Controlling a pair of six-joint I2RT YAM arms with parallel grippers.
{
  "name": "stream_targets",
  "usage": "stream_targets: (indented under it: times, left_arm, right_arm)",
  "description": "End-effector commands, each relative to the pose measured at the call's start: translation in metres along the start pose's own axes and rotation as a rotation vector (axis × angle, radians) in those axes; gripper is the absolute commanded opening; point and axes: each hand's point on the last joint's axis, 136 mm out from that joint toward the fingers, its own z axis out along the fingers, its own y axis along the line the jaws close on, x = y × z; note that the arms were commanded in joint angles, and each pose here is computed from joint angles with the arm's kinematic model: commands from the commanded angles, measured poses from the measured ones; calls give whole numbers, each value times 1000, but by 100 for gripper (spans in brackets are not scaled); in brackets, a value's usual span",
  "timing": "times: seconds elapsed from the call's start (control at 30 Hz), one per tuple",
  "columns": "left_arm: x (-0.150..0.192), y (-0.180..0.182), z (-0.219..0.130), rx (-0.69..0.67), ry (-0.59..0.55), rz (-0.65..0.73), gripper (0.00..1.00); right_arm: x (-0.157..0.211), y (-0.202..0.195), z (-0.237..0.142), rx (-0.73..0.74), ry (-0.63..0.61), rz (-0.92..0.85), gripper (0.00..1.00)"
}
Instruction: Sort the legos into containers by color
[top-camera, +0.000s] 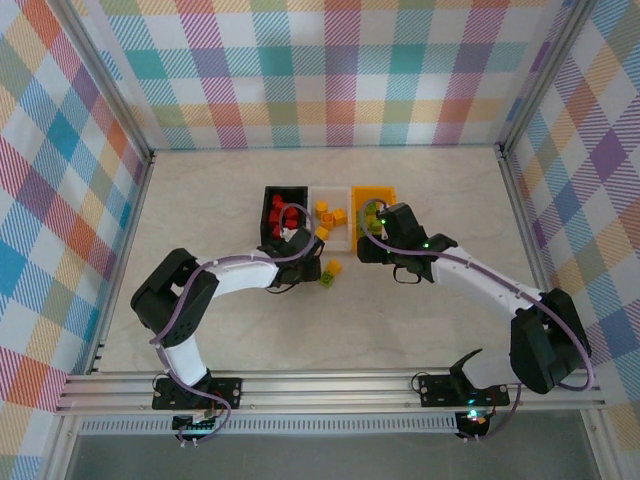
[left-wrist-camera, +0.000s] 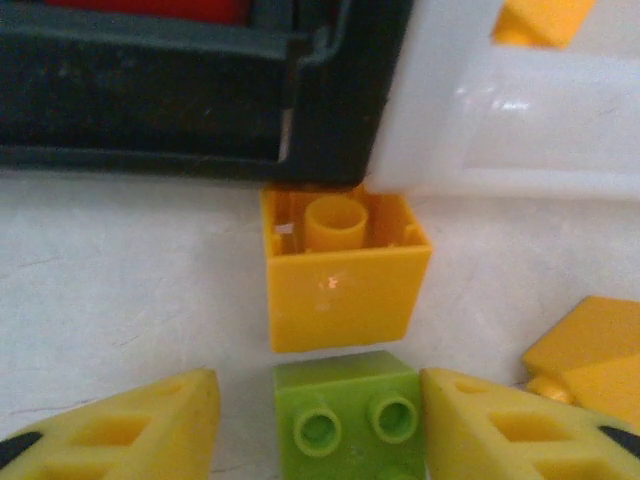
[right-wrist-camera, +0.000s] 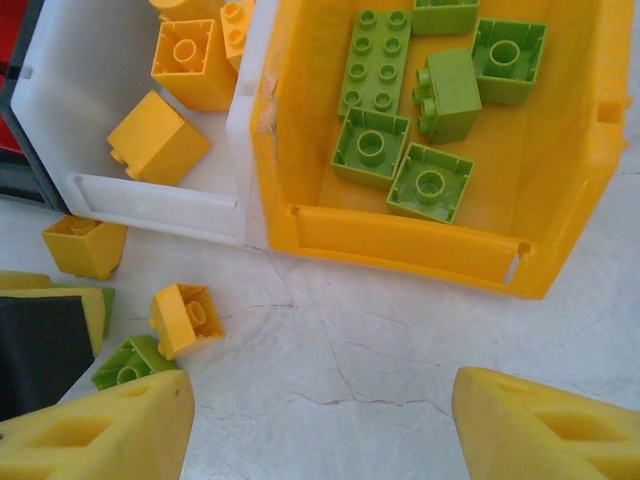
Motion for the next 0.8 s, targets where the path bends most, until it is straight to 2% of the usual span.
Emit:
stream_targets:
  times: [0.0, 0.13, 0.33, 0.5, 0.77]
  left_arm:
    - [10, 25, -6, -64, 21, 8, 47]
    - [14, 30, -15, -53, 21, -1, 37]
    - [8, 16, -43, 23, 17, -5, 31]
    - [-18, -32, -75, 142, -33, 32, 31]
    - [-90, -114, -77, 270, -104, 59, 31]
  right_arm:
    - [-8, 3, -7, -16, -29, 12, 70]
    - [-8, 3, -7, -15, -30, 13, 70]
    - [-7, -5, -10, 17, -41, 25, 70]
    - [2, -16, -12, 54, -51, 53, 70]
    - [22, -24, -12, 61, -23, 76, 70]
